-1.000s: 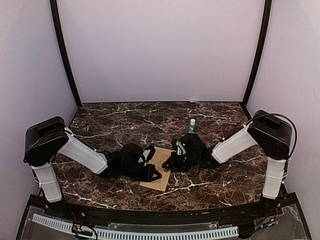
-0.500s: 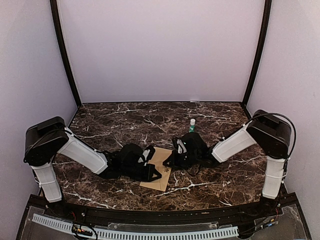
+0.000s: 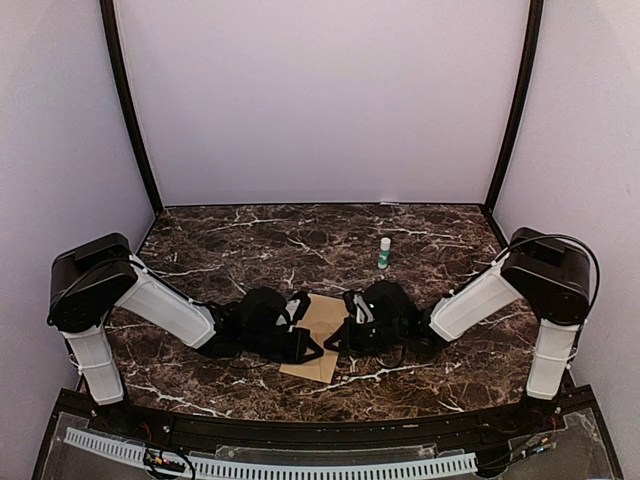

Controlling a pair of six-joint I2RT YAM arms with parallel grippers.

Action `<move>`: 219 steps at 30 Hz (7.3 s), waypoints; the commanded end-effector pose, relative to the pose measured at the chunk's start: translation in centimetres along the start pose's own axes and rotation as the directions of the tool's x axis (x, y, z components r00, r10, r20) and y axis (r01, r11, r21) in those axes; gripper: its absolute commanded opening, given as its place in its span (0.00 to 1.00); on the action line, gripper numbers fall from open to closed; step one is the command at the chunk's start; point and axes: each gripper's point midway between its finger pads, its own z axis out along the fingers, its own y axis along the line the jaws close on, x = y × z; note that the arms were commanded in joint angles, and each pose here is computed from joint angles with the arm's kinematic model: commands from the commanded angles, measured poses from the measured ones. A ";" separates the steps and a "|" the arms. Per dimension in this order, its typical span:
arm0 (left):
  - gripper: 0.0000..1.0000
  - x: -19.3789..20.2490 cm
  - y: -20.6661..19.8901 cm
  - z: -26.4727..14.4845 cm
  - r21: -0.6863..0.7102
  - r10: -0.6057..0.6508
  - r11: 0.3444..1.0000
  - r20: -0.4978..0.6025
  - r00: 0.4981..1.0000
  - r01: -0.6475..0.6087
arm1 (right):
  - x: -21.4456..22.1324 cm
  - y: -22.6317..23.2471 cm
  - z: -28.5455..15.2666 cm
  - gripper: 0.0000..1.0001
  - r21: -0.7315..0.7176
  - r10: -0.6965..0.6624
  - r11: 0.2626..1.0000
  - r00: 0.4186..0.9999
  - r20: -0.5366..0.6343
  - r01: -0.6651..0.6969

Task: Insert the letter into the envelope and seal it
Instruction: Seal the envelope flap on the envelope, then reset both arms

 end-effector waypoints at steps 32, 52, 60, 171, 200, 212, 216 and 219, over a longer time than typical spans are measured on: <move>0.00 3.9 3.4 -0.4 -0.103 -0.016 0.995 -0.110 0.994 0.005 | -0.9 -6.8 0.6 0.00 0.206 0.058 0.977 0.998 -0.012 -0.054; 0.05 0.9 -2.4 -0.6 -0.038 0.136 0.990 -0.038 0.990 -0.138 | -0.6 -6.4 1.1 0.00 0.191 0.053 0.981 0.998 -0.030 -0.046; 0.03 1.9 -1.8 0.2 -0.036 0.120 0.992 -0.067 0.990 -0.123 | -0.7 -6.1 1.2 0.00 0.186 0.047 0.982 0.998 -0.033 -0.040; 0.00 6.2 3.6 -1.1 -0.182 -0.007 0.983 -0.149 0.989 -0.020 | -0.7 -10.0 -1.0 0.00 0.219 0.072 0.974 0.997 -0.029 -0.064; 0.30 -3.2 -5.9 -3.7 -0.079 0.205 0.977 0.060 0.977 -0.200 | -7.2 3.9 -6.6 0.19 -0.058 -0.155 0.985 0.984 0.086 0.160; 0.70 -7.3 -6.7 -13.0 -0.157 0.238 0.966 0.233 0.943 -0.206 | -10.2 5.1 -15.9 0.65 0.151 -0.262 0.962 0.919 0.295 0.226; 0.74 -9.1 -4.7 -14.8 -0.144 0.193 0.977 0.264 0.945 -0.159 | -10.4 2.8 -17.9 0.82 0.245 -0.280 0.947 0.905 0.321 0.207; 0.76 -11.3 -1.2 -16.4 -0.203 0.179 0.972 0.313 0.933 -0.118 | -10.9 0.0 -19.6 0.91 0.309 -0.281 0.935 0.899 0.337 0.176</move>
